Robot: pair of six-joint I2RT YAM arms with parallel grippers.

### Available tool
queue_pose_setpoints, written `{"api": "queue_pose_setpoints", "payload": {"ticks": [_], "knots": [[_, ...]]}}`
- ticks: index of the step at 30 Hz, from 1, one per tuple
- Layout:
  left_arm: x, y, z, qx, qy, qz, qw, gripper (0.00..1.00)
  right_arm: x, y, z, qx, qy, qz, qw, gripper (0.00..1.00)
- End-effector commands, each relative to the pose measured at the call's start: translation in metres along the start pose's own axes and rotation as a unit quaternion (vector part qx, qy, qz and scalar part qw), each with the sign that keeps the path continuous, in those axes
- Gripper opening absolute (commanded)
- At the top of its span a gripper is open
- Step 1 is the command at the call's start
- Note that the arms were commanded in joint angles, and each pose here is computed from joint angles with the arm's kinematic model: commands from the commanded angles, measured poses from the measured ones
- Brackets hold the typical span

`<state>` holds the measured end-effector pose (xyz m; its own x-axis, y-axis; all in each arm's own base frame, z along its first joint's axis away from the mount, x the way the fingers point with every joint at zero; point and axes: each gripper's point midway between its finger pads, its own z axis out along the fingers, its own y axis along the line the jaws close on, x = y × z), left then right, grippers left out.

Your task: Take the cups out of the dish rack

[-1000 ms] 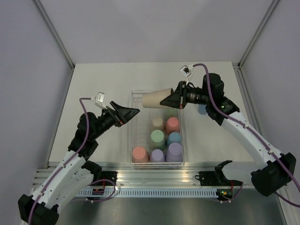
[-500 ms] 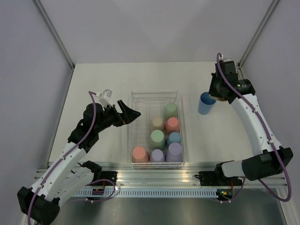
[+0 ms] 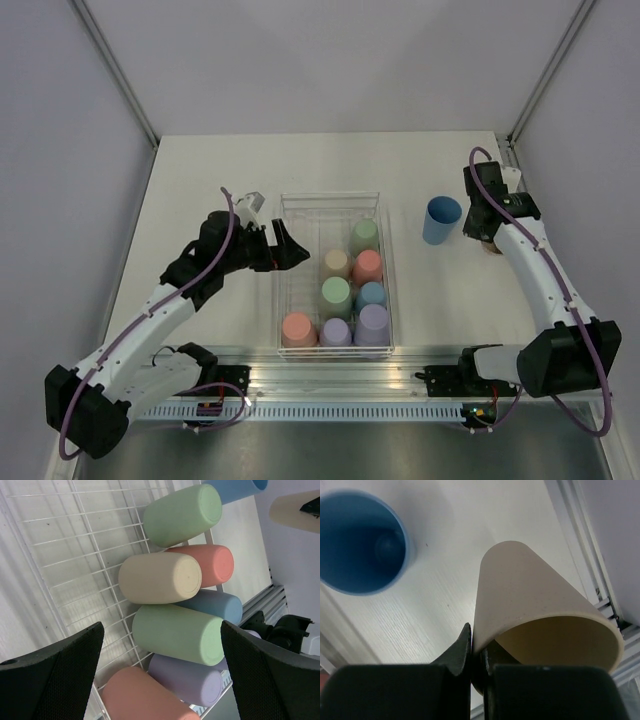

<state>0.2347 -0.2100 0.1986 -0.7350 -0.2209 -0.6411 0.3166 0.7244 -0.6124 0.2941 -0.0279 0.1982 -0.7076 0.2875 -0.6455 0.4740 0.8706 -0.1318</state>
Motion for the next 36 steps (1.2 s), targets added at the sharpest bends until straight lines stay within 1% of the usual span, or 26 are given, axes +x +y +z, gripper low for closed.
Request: {"api": "queue_pose_setpoints", "payload": {"ticks": [1, 5, 7, 11, 15, 16, 18, 21, 25, 26, 28, 29, 31, 32, 34, 35, 36], "knots": [[-0.002, -0.007, -0.001, 0.008, 0.008, 0.042, 0.999, 1.00, 0.018, 0.011, 0.015, -0.030, 0.022, 0.019, 0.999, 0.01], [0.007, -0.004, 0.003, -0.005, 0.029, 0.054, 0.998, 1.00, 0.036, 0.029, 0.027, -0.065, 0.051, 0.028, 0.996, 0.01], [0.008, 0.003, 0.005, -0.026, 0.037, 0.055, 0.997, 1.00, 0.042, 0.039, 0.031, -0.086, 0.060, 0.032, 0.994, 0.01], [0.009, 0.002, 0.003, -0.030, 0.044, 0.064, 0.997, 1.00, 0.044, 0.044, 0.040, -0.089, 0.064, 0.034, 0.993, 0.01], [0.005, 0.009, -0.002, -0.062, 0.047, 0.065, 0.995, 1.00, 0.048, 0.050, 0.046, -0.094, 0.075, 0.031, 0.992, 0.01], [0.011, 0.015, -0.005, -0.077, 0.061, 0.061, 0.993, 1.00, 0.048, 0.051, 0.048, -0.095, 0.072, 0.033, 0.992, 0.02], [0.008, 0.015, -0.007, -0.089, 0.064, 0.059, 0.992, 1.00, 0.051, 0.051, 0.052, -0.091, 0.074, 0.033, 0.993, 0.07], [0.013, 0.018, -0.012, -0.105, 0.081, 0.052, 0.990, 1.00, 0.056, 0.050, 0.056, -0.087, 0.082, 0.031, 0.992, 0.11], [0.019, 0.012, -0.015, -0.104, 0.096, 0.055, 0.988, 1.00, 0.054, 0.048, 0.057, -0.088, 0.077, 0.034, 0.993, 0.19], [0.020, 0.010, -0.017, -0.105, 0.099, 0.056, 0.988, 1.00, 0.052, 0.049, 0.055, -0.091, 0.074, 0.037, 0.992, 0.23], [0.021, 0.007, -0.018, -0.105, 0.101, 0.059, 0.988, 1.00, 0.048, 0.049, 0.052, -0.094, 0.070, 0.035, 0.992, 0.28], [0.020, 0.007, -0.019, -0.107, 0.100, 0.060, 0.987, 1.00, 0.044, 0.049, 0.049, -0.097, 0.065, 0.037, 0.992, 0.34], [0.020, 0.005, -0.019, -0.105, 0.099, 0.062, 0.988, 1.00, 0.040, 0.049, 0.045, -0.101, 0.060, 0.036, 0.992, 0.38], [0.018, 0.003, -0.020, -0.103, 0.097, 0.063, 0.988, 1.00, 0.037, 0.049, 0.042, -0.106, 0.058, 0.036, 0.992, 0.44], [0.016, -0.001, -0.020, -0.098, 0.094, 0.065, 0.989, 1.00, 0.030, 0.050, 0.033, -0.113, 0.053, 0.037, 0.992, 0.53], [0.012, -0.006, -0.022, -0.094, 0.089, 0.067, 0.989, 1.00, 0.020, 0.050, 0.023, -0.125, 0.039, 0.041, 0.991, 0.58], [0.011, -0.011, -0.022, -0.086, 0.087, 0.071, 0.990, 1.00, 0.017, 0.050, 0.017, -0.131, 0.035, 0.043, 0.990, 0.62]]}}
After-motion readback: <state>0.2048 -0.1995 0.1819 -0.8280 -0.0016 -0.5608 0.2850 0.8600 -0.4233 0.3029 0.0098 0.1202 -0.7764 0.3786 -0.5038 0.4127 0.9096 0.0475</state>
